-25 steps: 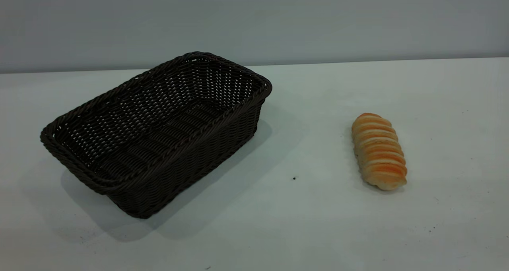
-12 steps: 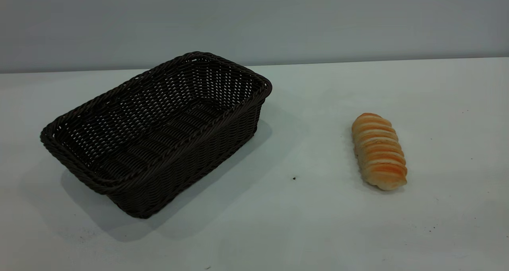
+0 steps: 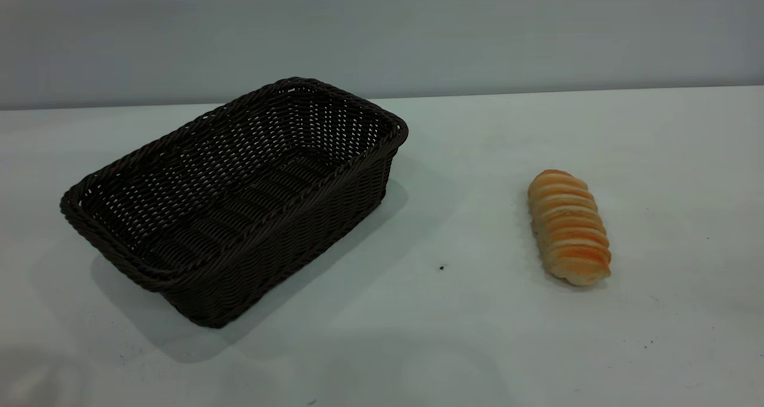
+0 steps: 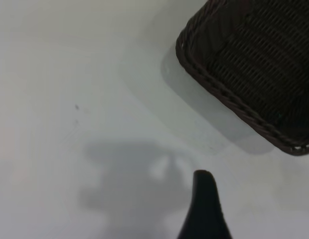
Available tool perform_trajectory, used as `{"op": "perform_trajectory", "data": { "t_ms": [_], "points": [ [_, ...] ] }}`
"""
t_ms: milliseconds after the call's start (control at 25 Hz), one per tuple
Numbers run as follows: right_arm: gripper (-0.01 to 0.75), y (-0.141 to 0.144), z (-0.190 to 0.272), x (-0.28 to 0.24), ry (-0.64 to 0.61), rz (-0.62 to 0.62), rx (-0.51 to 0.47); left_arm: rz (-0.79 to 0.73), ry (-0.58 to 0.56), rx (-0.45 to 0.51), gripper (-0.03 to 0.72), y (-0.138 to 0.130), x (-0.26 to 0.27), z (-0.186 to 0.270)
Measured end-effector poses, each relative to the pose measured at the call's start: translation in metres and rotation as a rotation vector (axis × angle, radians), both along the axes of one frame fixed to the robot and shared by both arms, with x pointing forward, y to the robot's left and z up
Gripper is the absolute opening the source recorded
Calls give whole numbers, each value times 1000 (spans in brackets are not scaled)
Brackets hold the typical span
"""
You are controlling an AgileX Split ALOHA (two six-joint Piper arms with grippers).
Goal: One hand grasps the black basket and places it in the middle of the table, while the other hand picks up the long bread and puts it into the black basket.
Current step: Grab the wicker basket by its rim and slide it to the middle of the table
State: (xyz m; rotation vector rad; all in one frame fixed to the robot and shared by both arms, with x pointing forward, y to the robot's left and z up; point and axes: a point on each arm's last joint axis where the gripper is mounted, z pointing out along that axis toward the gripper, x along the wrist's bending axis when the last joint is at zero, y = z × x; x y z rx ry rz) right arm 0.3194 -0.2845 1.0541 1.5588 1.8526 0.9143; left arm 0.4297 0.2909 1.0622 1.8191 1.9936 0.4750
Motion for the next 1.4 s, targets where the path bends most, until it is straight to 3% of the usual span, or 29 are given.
{"op": "perform_trajectory", "data": {
  "t_ms": [240,760,1400],
  "points": [
    [589,4,-10,35,69,44,1,82,113,-76,632,-6,37,-39],
    [589,5,-12,40,78,52,2,260,242,-392,585,-29,87,-113],
    [589,5,-13,40,83,54,1,388,324,-396,585,-27,99,-156]
  ]
}}
